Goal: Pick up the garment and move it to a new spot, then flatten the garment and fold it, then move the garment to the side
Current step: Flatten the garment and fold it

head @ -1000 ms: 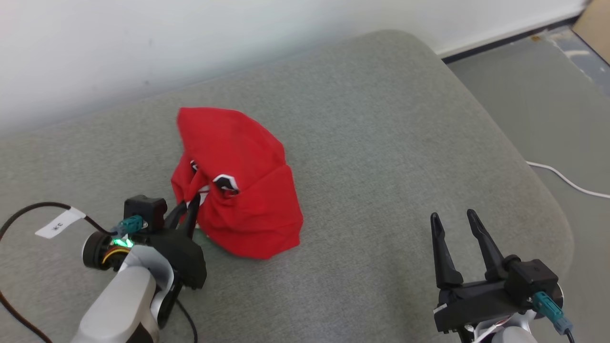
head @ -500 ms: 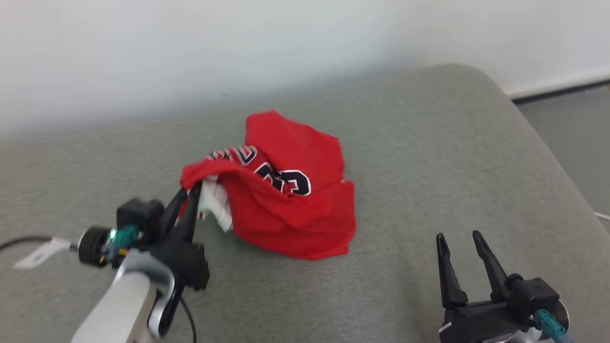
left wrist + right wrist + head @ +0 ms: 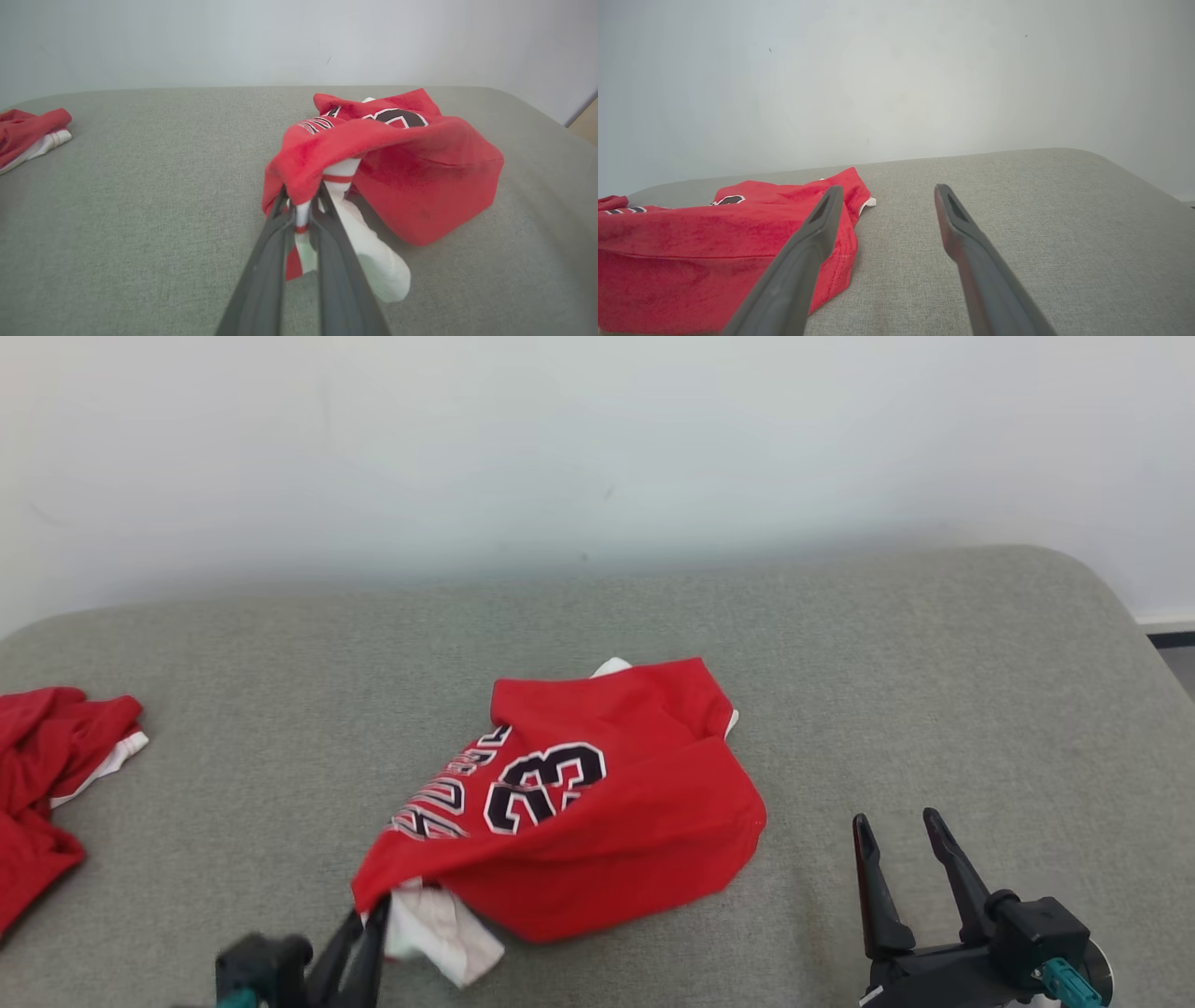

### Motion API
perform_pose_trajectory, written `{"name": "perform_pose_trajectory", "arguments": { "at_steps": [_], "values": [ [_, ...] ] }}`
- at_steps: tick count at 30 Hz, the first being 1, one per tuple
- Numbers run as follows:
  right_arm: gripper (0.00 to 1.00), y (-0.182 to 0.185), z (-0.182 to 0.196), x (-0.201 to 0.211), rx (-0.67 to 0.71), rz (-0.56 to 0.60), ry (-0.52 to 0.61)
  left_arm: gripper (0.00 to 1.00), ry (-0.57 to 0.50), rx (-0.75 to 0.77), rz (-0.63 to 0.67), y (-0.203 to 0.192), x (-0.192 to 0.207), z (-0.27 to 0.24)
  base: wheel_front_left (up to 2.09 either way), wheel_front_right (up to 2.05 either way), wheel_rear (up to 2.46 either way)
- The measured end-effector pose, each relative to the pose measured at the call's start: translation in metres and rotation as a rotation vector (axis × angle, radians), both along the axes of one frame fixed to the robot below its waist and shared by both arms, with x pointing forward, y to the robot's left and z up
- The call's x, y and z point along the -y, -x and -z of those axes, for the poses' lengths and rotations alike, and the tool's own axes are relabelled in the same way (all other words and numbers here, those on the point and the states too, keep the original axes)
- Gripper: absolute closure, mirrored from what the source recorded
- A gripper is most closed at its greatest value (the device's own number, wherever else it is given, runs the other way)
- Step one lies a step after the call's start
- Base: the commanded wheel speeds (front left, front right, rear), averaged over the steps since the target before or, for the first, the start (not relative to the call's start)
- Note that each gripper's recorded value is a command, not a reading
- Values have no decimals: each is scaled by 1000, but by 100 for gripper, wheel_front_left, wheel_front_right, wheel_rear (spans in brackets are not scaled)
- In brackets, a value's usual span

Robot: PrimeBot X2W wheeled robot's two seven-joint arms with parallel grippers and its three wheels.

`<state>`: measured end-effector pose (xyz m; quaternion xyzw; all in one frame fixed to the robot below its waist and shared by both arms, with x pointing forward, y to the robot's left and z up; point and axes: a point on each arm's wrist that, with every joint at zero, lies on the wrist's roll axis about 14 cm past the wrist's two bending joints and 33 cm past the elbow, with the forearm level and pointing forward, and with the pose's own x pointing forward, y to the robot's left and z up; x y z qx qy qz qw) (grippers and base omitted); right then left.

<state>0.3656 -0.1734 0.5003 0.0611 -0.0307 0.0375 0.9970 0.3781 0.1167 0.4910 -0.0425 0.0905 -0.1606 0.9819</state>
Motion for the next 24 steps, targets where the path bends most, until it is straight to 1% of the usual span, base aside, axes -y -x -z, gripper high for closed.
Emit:
{"name": "perform_pose_trajectory", "arguments": {
  "at_steps": [1,4,8,9,10,11,15,24],
  "values": [
    [0,-2,-2,-5,5,-16,0,100,28,-31,-27,13,-4,6,0,0,0],
    [0,-3,-2,-9,6,-28,1,100,45,-96,-47,30,-5,23,0,0,0],
    [0,-4,3,-10,-8,-32,7,100,52,-143,-55,36,-2,41,0,0,0],
    [0,-5,3,-10,-10,-32,8,94,45,-149,-58,37,-4,44,0,0,0],
    [0,-5,4,-10,-11,-31,8,11,45,-139,-64,36,-5,43,0,0,0],
    [0,-5,4,-9,-12,-29,8,0,48,-125,-69,34,-4,41,0,0,0],
    [0,-8,4,-13,-12,-40,9,0,53,-81,-78,27,-5,32,0,0,0],
    [0,-15,10,-20,-27,-62,5,0,87,-114,-94,35,2,42,0,0,0]
  ]
}}
